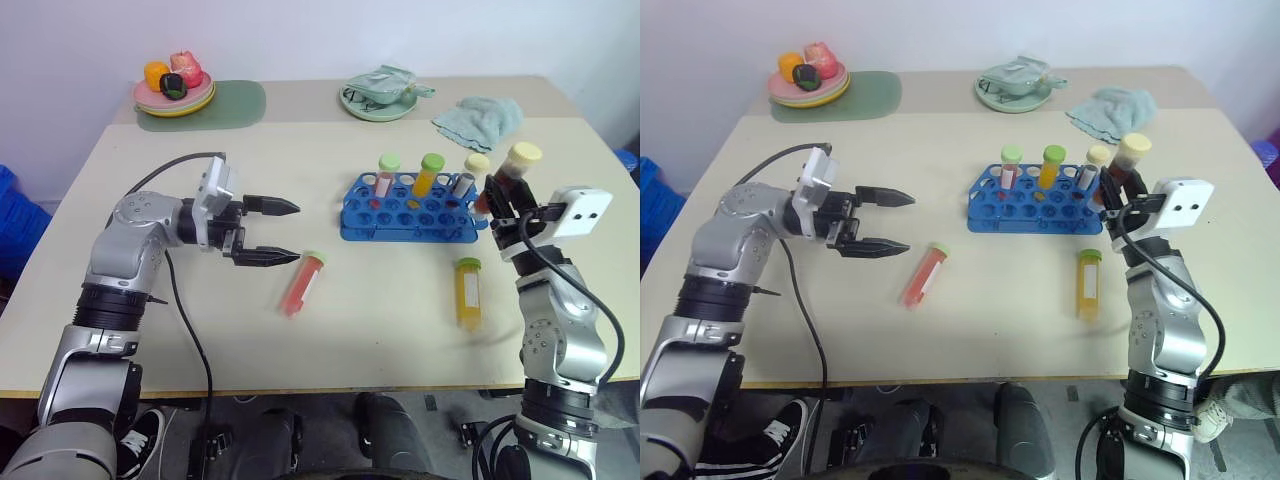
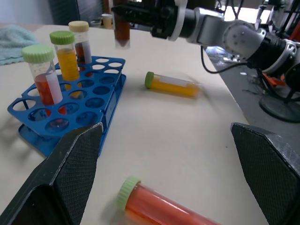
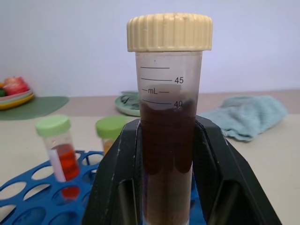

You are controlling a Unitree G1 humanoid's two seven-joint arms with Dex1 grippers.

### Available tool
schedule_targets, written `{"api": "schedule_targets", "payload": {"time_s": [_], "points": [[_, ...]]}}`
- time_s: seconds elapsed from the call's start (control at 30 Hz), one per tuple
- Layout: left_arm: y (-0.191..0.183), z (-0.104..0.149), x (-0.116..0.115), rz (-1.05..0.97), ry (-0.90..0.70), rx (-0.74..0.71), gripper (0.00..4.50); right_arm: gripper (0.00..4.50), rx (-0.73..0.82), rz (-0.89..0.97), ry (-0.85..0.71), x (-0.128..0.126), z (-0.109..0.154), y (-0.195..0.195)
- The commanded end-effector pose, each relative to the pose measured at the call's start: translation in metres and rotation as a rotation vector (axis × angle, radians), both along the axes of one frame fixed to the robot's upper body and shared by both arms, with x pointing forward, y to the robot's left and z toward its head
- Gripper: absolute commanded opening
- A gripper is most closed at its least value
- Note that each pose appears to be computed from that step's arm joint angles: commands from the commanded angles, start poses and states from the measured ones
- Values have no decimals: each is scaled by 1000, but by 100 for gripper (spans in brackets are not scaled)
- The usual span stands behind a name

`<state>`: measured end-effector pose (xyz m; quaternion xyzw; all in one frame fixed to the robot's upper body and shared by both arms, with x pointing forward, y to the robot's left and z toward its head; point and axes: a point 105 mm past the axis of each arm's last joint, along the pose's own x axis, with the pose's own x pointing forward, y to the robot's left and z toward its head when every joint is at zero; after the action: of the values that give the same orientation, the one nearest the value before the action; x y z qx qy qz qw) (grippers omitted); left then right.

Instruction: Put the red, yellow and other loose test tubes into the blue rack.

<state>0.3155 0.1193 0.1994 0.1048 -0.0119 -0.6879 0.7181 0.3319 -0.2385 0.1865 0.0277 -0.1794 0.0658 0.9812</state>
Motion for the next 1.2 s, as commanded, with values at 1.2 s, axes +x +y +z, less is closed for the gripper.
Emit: {"api": "schedule_targets", "payload": {"time_s": [1.2], "points": [[8, 14, -7, 14, -47, -1, 450, 85, -74, -65, -43, 16, -17, -13]]}}
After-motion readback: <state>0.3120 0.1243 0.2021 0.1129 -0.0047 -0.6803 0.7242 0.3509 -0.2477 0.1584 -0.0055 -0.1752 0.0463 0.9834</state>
